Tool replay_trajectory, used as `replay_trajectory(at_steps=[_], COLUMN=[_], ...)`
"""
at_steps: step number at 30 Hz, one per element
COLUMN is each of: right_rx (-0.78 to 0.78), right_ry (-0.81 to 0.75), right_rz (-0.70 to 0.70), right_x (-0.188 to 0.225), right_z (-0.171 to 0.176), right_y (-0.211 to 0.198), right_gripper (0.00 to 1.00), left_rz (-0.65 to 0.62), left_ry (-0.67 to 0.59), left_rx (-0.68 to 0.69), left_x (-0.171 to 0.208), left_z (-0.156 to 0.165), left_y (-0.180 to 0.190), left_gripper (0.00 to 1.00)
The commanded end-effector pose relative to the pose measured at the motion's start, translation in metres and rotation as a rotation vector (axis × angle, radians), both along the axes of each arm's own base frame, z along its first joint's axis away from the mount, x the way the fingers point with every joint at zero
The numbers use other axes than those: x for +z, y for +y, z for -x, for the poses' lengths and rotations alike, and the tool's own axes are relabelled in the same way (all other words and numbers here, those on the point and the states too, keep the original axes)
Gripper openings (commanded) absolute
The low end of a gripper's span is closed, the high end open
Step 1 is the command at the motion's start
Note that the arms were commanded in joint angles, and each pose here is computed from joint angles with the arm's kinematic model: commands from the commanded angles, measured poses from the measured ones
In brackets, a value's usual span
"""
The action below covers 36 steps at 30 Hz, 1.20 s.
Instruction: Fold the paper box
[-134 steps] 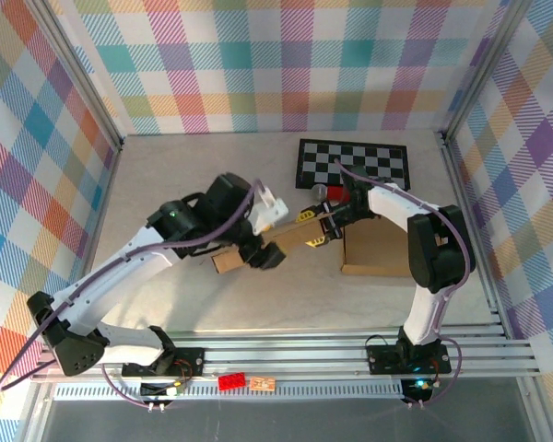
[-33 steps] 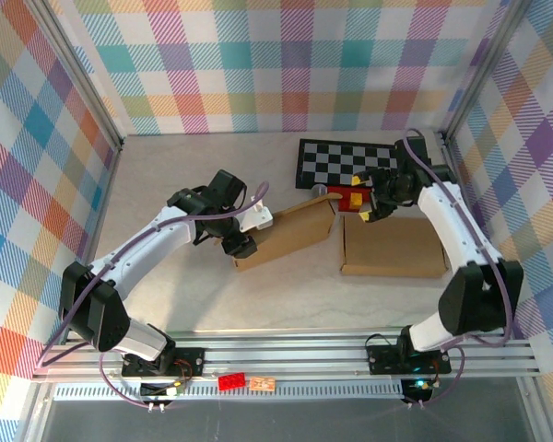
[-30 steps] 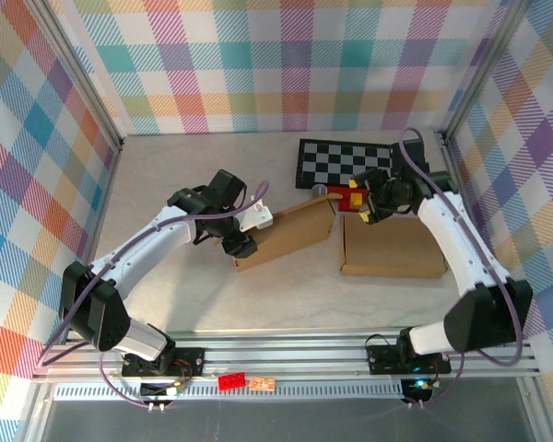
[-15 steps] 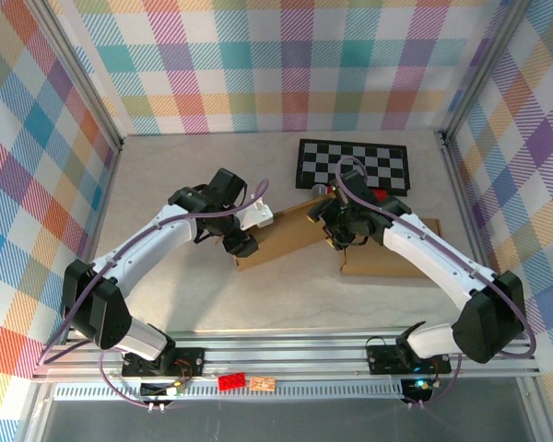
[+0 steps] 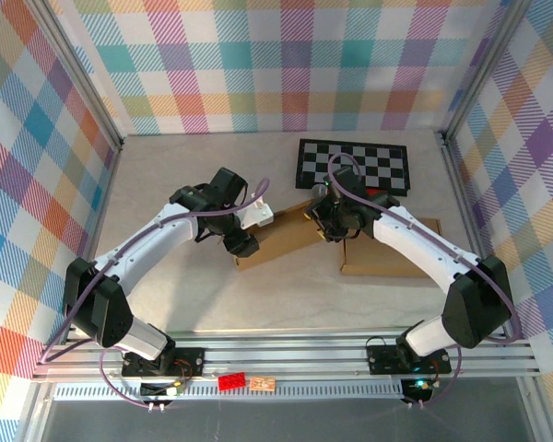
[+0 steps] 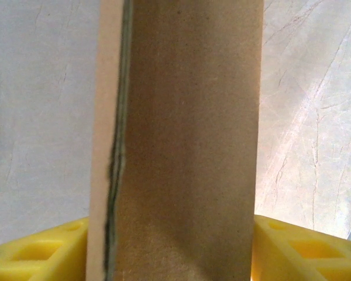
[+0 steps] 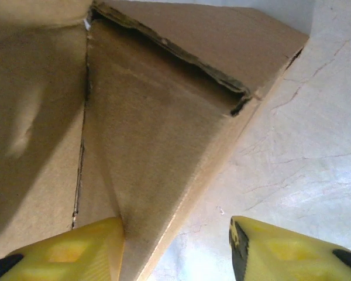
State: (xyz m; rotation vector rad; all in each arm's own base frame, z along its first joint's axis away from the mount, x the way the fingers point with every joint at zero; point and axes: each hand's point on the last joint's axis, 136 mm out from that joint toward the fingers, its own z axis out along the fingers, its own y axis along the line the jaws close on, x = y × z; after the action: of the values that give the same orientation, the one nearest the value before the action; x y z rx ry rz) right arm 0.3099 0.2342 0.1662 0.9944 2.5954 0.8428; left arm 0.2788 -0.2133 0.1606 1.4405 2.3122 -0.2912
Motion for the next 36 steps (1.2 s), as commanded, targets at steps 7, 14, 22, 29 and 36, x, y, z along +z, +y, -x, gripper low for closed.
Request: replay_trajectory(at_steps=[7, 14, 22, 29, 36], right_rx=[-0.047, 0.111, 0.595, 0.941, 1.252], right_ry=[0.133, -0.062, -0.702, -0.981, -1.019], right_rz=[0.033, 0.086, 0.353, 0.462, 0.361], right_x=[-0.023, 0.028, 0.118, 0.113, 0.083], right_z=[0.013, -0.003, -0.039, -0.05, -0.041], right_y=[-0.004, -0.007, -0.07, -0.085, -0.072], right_gripper=[0.38, 0.47, 0.53, 0.5, 0.51], left_rz=[0.043, 0.024, 0.026, 0.014, 0.011], left_ry=[0.006, 0.005, 0.02, 0.019, 0.027], left_rx=[-0.011, -0.044, -0.066, -0.08, -0.08], left_x=[0.008, 0.007, 0.006, 0.007, 0.005], left_z=[-0.004, -0.001, 0.005, 0.007, 0.008], left_y=[-0.015, -0.013, -0.012, -0.007, -0.007], left_gripper=[0.6, 0.48, 0.45, 0.46, 0.46])
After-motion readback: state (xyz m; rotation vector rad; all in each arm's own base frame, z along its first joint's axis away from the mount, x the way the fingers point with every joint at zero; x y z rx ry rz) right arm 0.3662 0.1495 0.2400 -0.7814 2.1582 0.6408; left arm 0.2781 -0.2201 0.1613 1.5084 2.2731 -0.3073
